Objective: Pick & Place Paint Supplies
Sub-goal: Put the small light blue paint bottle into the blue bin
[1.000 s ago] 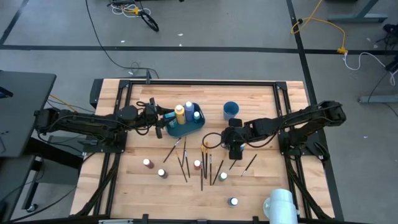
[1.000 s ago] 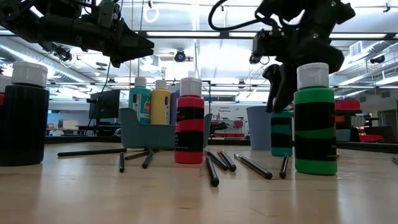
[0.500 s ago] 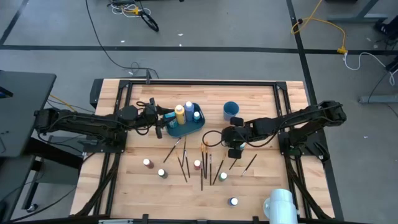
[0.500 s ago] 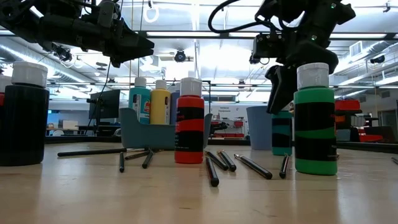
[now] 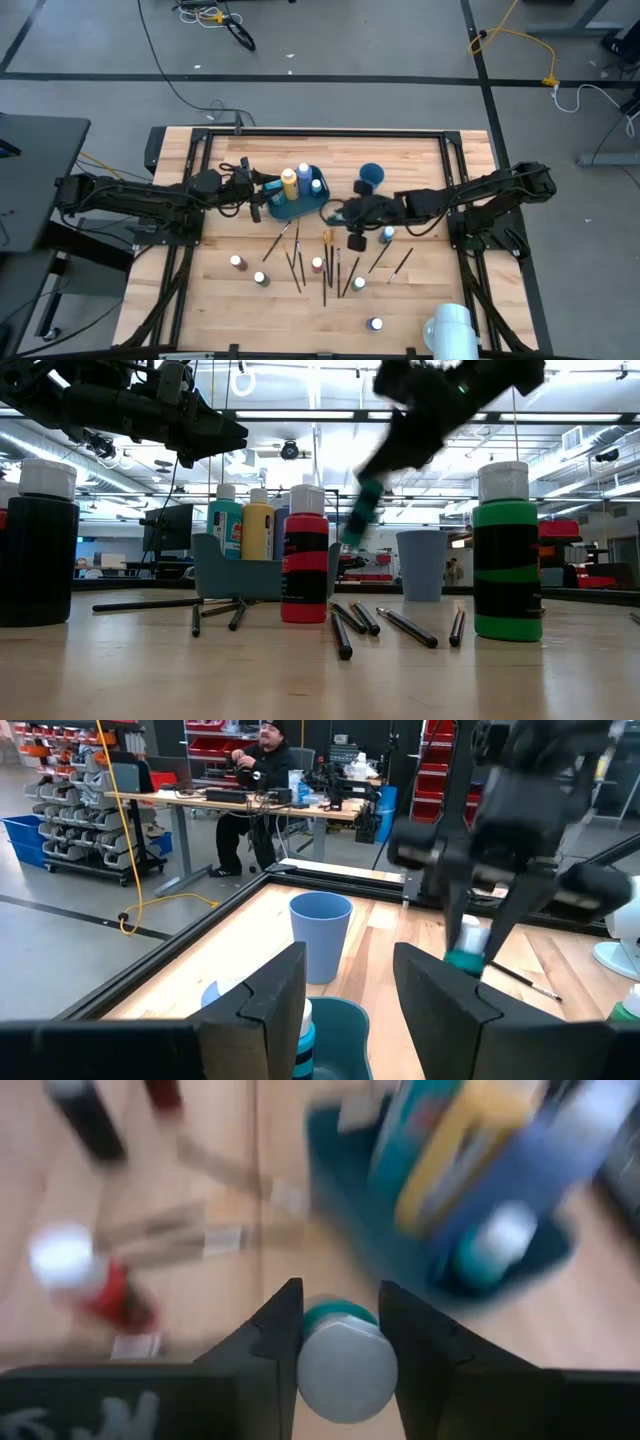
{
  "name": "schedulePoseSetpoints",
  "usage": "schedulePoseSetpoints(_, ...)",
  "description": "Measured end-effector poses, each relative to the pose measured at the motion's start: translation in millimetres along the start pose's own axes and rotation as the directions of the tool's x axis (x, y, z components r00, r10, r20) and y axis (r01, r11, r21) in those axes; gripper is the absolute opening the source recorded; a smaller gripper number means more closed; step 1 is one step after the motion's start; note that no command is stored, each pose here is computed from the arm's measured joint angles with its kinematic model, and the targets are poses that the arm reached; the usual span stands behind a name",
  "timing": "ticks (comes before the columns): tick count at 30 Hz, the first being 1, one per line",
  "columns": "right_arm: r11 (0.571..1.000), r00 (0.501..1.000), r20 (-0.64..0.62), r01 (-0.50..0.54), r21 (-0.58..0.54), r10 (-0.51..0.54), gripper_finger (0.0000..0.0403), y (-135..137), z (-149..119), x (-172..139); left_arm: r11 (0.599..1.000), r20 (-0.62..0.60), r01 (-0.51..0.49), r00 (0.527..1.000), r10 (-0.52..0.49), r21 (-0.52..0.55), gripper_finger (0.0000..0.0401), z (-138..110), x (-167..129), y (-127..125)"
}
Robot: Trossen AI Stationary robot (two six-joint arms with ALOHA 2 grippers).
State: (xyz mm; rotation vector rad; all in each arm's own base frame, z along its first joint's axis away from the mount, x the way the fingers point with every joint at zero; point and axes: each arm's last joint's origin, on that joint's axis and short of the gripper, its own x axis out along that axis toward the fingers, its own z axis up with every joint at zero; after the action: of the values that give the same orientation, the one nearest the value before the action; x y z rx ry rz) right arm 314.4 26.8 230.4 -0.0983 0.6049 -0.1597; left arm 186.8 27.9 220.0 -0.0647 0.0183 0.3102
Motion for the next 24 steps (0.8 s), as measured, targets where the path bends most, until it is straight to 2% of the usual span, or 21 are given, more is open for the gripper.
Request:
schedulePoseSetpoints(4,0.999,0.979,0.200,0.042,-0.030,-0.035,0.0110,-4,20,-1,1.000,0.005,0.000,1.000,0.000,-0.001,0.0163,1,0,0)
schedulePoseSetpoints(6,0.997,0.969,0.241,0.065,-0.046,-0.052,0.0112,-8,25,-2,1.000,0.015,0.001,1.000,-0.001,-0.002,0.0163,1,0,0)
schedulePoseSetpoints(16,0.990,0.974,0.183,0.142,-0.025,-0.135,0.0111,-40,29,2,1.000,0.036,0.002,0.999,-0.002,-0.009,0.0163,4,0,0)
schedulePoseSetpoints(19,0.992,0.976,0.174,0.128,0.004,-0.127,0.0114,-47,28,6,1.000,0.036,0.002,0.999,-0.002,-0.011,0.0163,4,0,0)
schedulePoseSetpoints(24,0.996,0.989,0.125,0.085,-0.016,-0.082,0.0113,-44,16,28,1.000,0.036,0.002,0.999,-0.002,-0.011,0.0163,4,0,0)
